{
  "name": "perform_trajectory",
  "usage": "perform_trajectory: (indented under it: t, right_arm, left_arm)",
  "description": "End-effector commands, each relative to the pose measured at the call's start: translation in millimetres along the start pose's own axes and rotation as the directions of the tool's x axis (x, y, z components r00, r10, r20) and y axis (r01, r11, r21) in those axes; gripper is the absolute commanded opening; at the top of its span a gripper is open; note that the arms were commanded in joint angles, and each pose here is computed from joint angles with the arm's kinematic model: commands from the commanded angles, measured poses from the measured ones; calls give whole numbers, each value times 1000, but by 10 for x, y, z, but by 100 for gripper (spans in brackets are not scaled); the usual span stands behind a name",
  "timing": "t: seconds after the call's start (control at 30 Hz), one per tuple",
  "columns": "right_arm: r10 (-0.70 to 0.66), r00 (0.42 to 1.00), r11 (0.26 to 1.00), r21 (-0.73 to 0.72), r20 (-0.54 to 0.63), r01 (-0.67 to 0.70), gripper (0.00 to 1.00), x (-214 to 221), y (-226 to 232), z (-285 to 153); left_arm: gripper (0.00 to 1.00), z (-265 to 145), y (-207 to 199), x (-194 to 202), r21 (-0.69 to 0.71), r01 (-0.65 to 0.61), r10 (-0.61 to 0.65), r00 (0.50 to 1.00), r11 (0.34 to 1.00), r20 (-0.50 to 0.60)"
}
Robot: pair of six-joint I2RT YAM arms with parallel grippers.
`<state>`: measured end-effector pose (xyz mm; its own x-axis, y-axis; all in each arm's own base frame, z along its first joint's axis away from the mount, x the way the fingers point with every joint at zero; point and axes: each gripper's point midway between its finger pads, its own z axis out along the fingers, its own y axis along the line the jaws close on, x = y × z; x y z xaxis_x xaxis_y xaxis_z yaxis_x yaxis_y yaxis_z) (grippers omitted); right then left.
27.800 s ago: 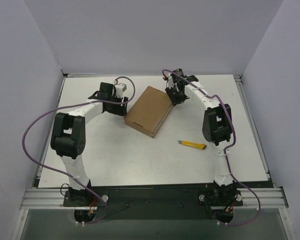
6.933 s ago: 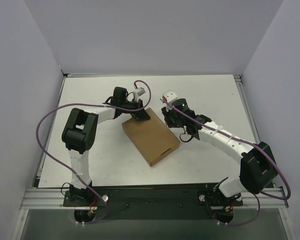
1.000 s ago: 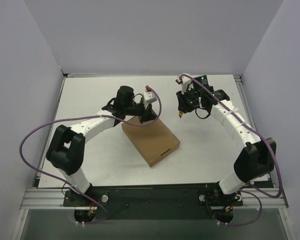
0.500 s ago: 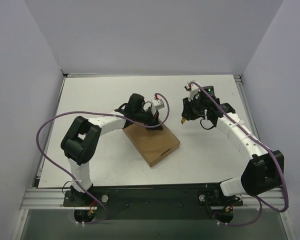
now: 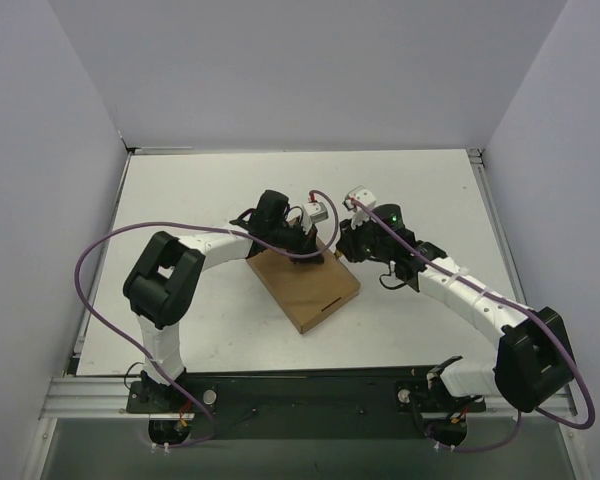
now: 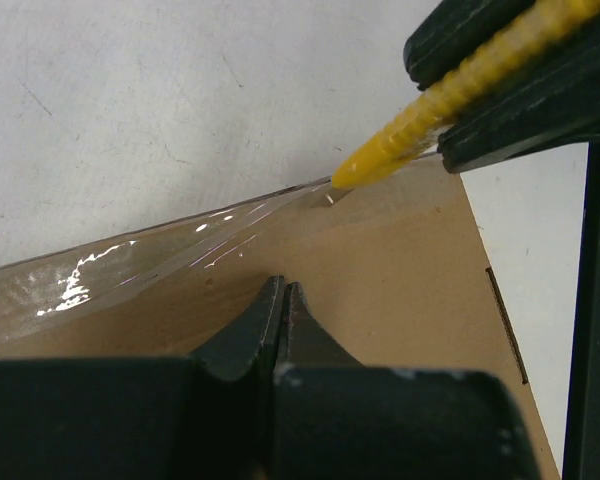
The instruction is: Unpack the express box
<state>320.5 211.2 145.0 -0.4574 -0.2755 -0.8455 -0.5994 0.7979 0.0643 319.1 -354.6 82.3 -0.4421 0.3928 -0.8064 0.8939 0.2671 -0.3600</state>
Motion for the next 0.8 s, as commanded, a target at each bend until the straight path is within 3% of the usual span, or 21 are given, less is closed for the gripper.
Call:
perform_trajectory:
  t: [0.0, 0.77]
  right_arm:
    - [-63, 983, 996, 70, 175, 52, 0, -452, -92, -55]
    - [-144, 984, 989, 36, 106, 141, 0, -217, -24, 88]
  left_arm:
    - [0, 22, 22, 228, -6, 38, -39, 997, 999, -61]
    - [0, 41, 44, 255, -4, 57, -57, 996, 998, -67]
